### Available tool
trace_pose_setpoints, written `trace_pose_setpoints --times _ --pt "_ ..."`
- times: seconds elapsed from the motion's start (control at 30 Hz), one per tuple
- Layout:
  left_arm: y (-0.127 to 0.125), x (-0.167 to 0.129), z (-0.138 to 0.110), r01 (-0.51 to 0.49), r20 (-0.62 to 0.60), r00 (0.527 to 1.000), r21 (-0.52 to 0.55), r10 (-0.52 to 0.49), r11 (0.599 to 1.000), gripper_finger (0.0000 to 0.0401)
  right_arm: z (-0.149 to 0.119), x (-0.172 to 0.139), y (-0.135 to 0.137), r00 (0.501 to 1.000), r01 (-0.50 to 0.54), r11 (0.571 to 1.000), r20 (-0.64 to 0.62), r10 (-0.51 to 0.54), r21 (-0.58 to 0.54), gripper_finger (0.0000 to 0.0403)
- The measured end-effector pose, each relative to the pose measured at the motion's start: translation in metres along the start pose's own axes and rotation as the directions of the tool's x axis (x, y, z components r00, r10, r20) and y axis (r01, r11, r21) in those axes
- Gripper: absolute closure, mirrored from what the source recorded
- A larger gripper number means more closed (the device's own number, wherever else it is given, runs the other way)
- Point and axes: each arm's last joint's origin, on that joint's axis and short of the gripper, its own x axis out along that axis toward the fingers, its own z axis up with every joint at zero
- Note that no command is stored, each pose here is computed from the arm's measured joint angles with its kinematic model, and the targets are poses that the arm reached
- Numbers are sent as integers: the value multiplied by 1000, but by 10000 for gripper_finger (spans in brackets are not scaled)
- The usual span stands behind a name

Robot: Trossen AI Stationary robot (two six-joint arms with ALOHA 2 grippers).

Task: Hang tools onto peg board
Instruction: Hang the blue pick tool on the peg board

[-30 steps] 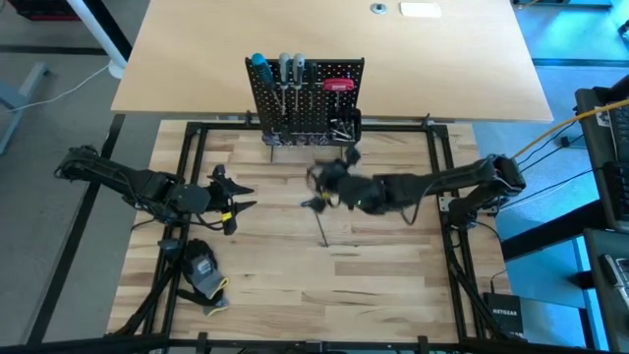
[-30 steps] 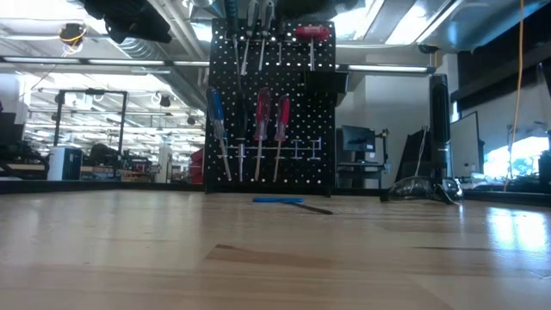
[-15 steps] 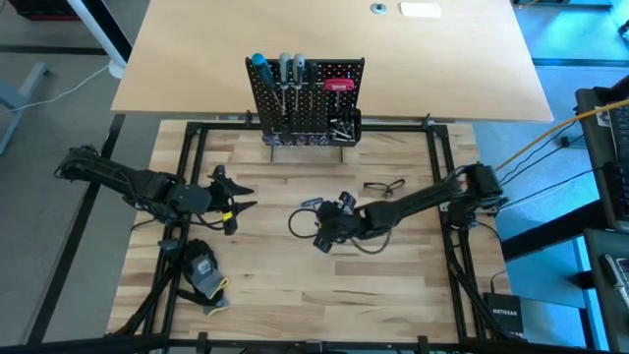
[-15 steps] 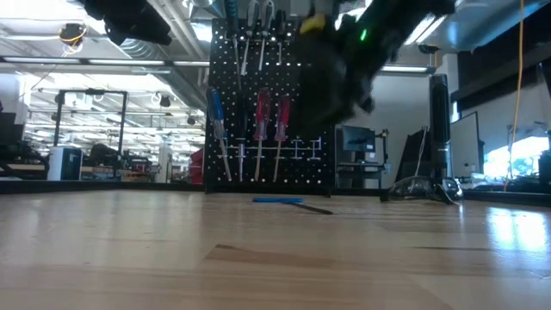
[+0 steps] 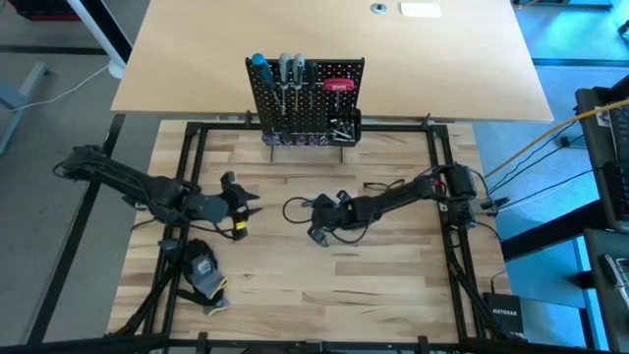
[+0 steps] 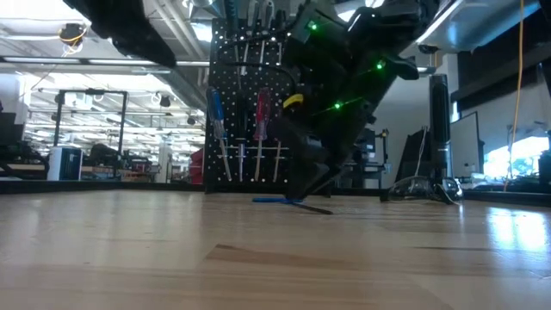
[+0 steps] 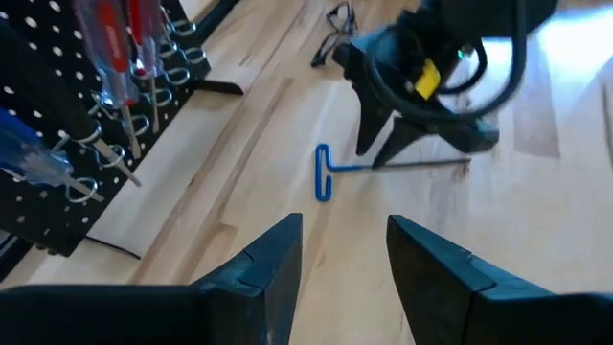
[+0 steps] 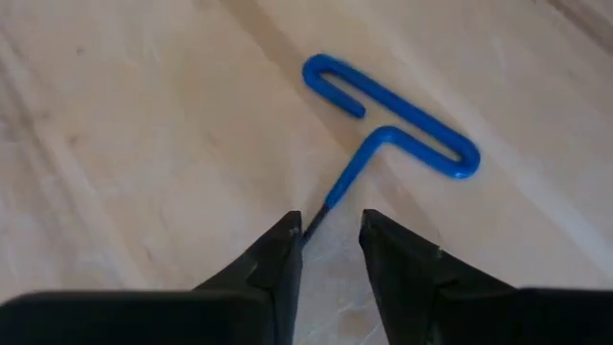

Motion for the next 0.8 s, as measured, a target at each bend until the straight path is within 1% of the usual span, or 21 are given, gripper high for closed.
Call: trace_pose_setpoints --times 0.13,0.37,0.53,0.7,0.8 --pt "-5 8 -3 -10 -30 999 21 10 1000 258 3 1 -1 1000 0 1000 16 -1 14 308" --pt "-10 16 -5 -17 -55 998 40 19 999 258 -7 18 1 999 -21 1000 -40 21 8 342" --pt "-11 18 -5 -18 -57 998 41 20 999 258 -8 21 -4 996 -17 999 -86 15 -27 390" --pt "-14 20 -2 -8 -28 1000 35 9 999 258 -9 22 -6 993 -36 997 -115 28 -69 396" --pt "-16 25 -4 -8 -48 999 63 12 998 258 -10 20 -3 993 -47 994 -117 35 -102 399"
